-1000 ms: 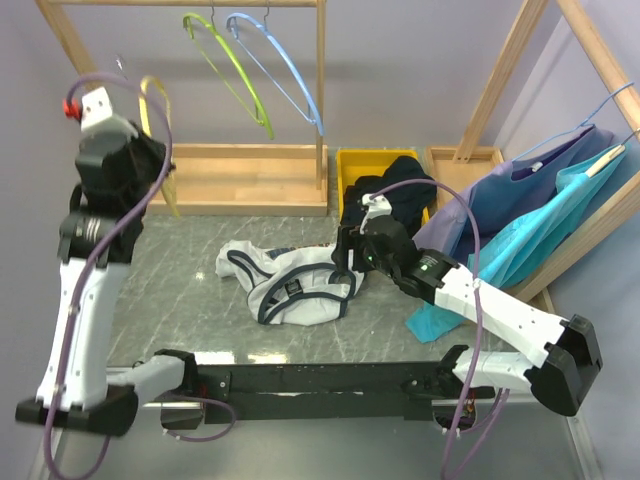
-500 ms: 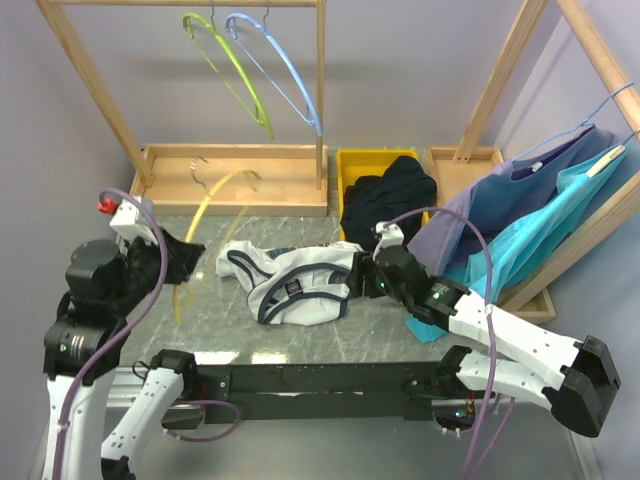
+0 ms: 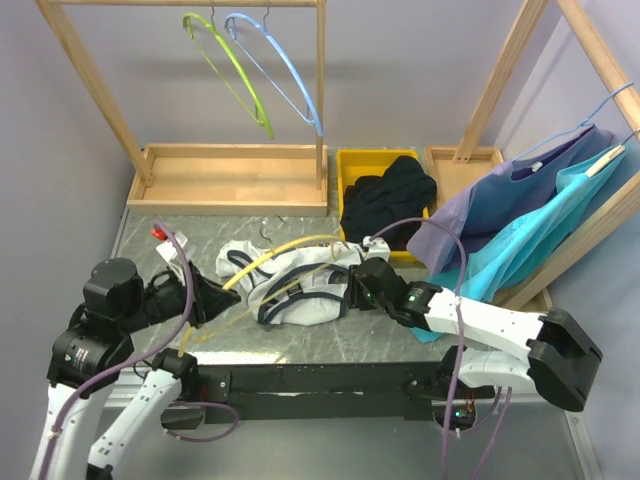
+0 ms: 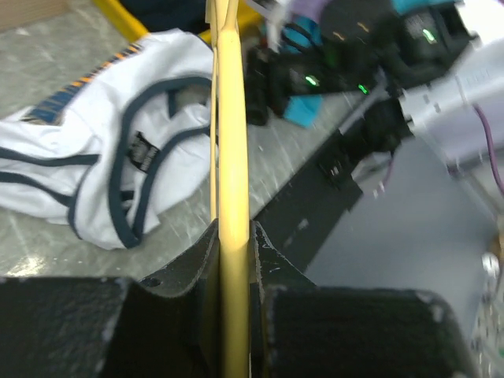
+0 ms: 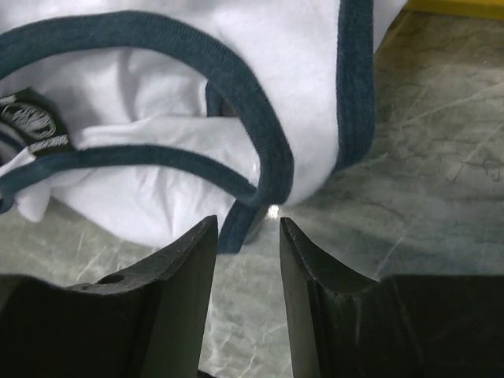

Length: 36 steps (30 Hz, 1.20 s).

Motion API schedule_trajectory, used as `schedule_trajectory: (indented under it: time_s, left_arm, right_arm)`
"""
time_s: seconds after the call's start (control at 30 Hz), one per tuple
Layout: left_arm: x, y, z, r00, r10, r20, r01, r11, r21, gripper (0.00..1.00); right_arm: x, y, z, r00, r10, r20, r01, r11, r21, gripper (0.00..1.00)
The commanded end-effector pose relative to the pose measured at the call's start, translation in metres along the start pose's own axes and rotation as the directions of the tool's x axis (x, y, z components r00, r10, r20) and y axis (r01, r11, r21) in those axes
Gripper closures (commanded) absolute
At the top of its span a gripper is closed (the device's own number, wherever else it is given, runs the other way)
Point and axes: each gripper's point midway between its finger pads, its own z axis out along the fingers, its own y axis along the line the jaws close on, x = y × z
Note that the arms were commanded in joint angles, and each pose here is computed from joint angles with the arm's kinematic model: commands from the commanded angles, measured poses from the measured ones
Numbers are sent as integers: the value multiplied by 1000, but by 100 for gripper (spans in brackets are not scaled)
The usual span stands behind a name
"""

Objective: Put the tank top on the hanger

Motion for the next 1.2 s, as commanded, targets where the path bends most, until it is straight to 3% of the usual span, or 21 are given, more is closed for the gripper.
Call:
schedule_trajectory:
  time_s: [0.0, 0.2, 0.27, 0.53, 0.87, 1.17]
  left_arm:
    - [-8, -22, -11, 992, 123, 16, -124, 990, 70, 99]
    - [5, -7, -5, 992, 99, -81, -100, 995, -9, 99]
    - [4, 0, -1, 991, 94, -97, -99, 994, -41, 99]
    - [6, 3, 17, 979, 105, -172, -114, 992, -49, 99]
    - [13, 4, 42, 968, 121, -221, -126, 992, -10, 99]
    - [15, 2, 53, 968, 131, -214, -129, 991, 22, 99]
  right_arm:
    - [-29, 15, 8, 996, 46, 74, -47, 999, 15, 55]
    - [-32, 10, 17, 996, 44, 82, -50, 997, 67, 51]
    - [-34, 6, 19, 995, 39, 89, -48, 994, 100, 57]
    - [-34, -1, 22, 995, 24, 100, -36, 991, 127, 63]
    - [-41, 3, 14, 994, 20, 109, -32, 993, 111, 99]
    - [-92, 28, -34, 980, 7, 198, -15, 999, 37, 100]
